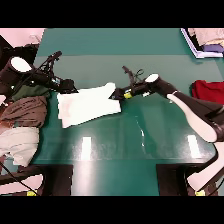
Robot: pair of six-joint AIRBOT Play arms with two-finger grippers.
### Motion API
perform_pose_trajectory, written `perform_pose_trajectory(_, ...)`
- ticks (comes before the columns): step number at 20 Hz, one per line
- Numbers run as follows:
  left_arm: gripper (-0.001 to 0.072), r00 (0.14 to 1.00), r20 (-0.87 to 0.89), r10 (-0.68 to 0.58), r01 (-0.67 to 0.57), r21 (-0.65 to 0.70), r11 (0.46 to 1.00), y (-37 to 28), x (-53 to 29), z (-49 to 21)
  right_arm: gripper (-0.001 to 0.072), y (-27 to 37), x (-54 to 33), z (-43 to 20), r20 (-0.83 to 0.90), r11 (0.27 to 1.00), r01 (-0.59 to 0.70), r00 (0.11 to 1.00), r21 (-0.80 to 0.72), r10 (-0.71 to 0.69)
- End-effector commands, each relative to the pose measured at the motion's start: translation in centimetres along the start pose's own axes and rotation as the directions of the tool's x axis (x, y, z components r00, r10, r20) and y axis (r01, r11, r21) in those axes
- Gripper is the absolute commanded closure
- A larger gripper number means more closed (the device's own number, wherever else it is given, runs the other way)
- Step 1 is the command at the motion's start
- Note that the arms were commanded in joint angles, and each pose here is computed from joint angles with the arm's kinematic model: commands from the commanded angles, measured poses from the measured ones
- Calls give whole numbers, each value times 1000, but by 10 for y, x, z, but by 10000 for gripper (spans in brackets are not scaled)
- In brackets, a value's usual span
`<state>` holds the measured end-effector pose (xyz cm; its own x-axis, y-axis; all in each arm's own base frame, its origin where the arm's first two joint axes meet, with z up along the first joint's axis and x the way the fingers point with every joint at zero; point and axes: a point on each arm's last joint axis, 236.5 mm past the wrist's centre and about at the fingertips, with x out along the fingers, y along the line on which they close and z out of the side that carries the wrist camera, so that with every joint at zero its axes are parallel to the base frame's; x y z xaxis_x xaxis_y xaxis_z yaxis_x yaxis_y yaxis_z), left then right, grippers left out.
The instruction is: Fold the shirts.
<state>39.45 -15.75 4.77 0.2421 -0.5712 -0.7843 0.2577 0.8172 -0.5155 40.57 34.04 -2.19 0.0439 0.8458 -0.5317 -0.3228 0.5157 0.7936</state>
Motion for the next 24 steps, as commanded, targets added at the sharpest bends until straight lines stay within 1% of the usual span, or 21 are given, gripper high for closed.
perform_pose_trajectory(1,677,999,-48,-12,12,8,1000,-3,-1,-12,699,-9,-70,22,114,996,88,990,-22,-85)
perform_pose_trajectory(4,685,997,-74,-20,21,13,1000,-5,-1,-18,699,-55,-181,31,285,973,209,931,99,-228)
perform_pose_trajectory(7,685,997,-70,-23,23,2,1000,-5,-1,-17,699,-105,-299,27,447,918,316,804,239,-393)
perform_pose_trajectory(8,686,997,-69,-27,27,-1,1000,-6,-1,-16,699,-119,-339,24,496,893,346,744,287,-448)
perform_pose_trajectory(11,685,997,-51,-61,61,-15,998,-15,-1,-12,699,-152,-438,12,607,820,375,552,431,-572)
perform_pose_trajectory(15,686,995,-43,-92,91,-26,995,-22,-1,-10,700,-183,-505,-6,642,751,366,390,549,-660)
perform_pose_trajectory(16,685,994,-43,-96,95,-28,995,-23,-1,-10,699,-185,-517,-6,654,741,364,352,564,-670)
perform_pose_trajectory(19,685,994,-42,-96,94,-50,994,-23,-1,-10,700,-166,-546,12,701,748,387,286,539,-653)
perform_pose_trajectory(22,685,994,-43,-96,94,-49,994,-23,-1,-10,700,-120,-575,32,752,765,446,257,465,-607)
perform_pose_trajectory(23,685,994,-44,-96,94,-49,994,-23,-1,-11,700,-104,-585,34,768,764,458,234,454,-596)
perform_pose_trajectory(24,686,995,-46,-94,92,-48,995,-23,-1,-11,700,-91,-598,32,772,748,475,198,463,-604)
